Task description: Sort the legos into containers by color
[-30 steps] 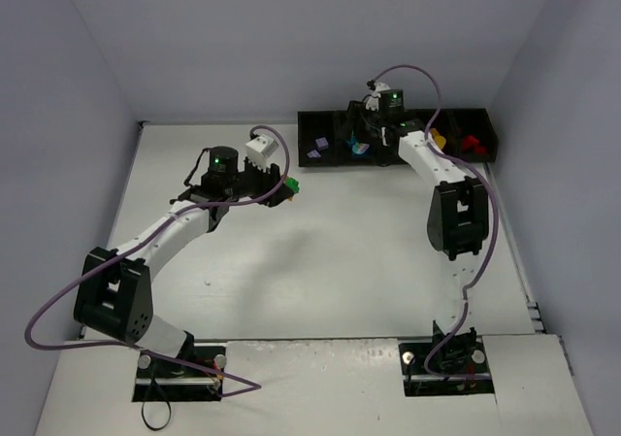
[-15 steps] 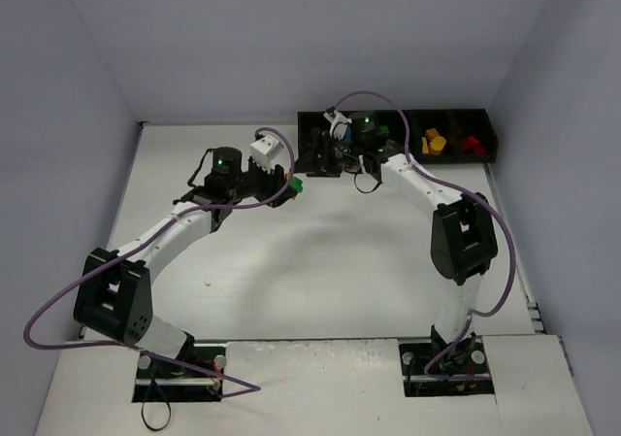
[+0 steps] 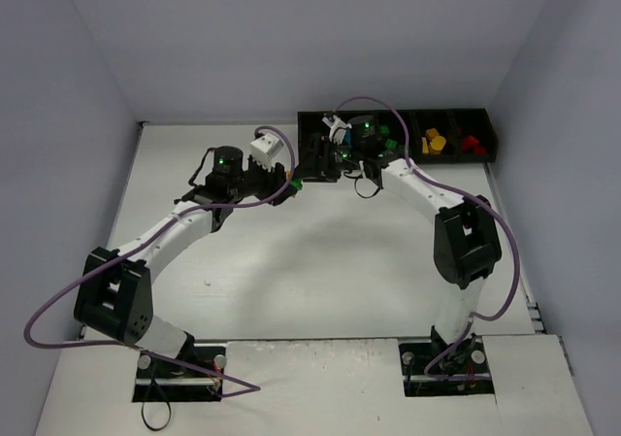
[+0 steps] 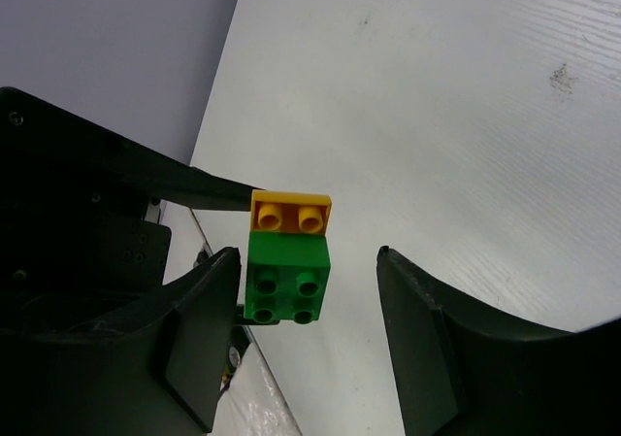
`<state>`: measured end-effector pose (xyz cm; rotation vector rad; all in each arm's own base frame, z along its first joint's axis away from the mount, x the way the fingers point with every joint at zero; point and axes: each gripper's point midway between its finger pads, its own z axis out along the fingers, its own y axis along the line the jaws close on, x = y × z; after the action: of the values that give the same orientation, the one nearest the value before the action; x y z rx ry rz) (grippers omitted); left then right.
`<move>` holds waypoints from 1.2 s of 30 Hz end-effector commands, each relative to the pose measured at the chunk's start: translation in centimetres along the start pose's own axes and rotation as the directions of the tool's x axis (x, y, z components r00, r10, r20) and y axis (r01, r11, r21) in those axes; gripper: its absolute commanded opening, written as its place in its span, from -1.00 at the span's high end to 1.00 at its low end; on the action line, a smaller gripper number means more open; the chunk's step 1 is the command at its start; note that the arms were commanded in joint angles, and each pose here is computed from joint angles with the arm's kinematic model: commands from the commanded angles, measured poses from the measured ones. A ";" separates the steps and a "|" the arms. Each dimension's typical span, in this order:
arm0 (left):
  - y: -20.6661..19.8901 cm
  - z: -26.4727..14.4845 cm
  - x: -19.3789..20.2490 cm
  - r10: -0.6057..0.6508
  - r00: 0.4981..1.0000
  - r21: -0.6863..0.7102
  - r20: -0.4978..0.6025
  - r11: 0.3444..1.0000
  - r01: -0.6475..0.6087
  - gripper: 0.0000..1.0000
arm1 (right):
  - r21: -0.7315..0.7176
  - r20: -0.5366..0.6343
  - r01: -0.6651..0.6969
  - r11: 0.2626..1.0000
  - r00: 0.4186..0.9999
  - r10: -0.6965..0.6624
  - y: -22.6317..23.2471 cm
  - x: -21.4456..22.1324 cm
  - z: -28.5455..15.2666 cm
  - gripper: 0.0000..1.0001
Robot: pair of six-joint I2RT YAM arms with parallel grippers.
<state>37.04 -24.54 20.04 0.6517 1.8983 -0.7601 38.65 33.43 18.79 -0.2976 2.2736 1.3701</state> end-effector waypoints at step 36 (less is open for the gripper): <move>-0.7 -2.7 -6.7 -0.167 0.964 0.217 0.209 0.969 0.121 -0.59 | -0.164 0.127 0.238 0.957 0.967 -0.219 4.0 -5.2 -6.1 1.00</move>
<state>38.68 -23.14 21.72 0.4503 1.8907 -0.9345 40.06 30.19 19.35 -0.3393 2.2103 1.3983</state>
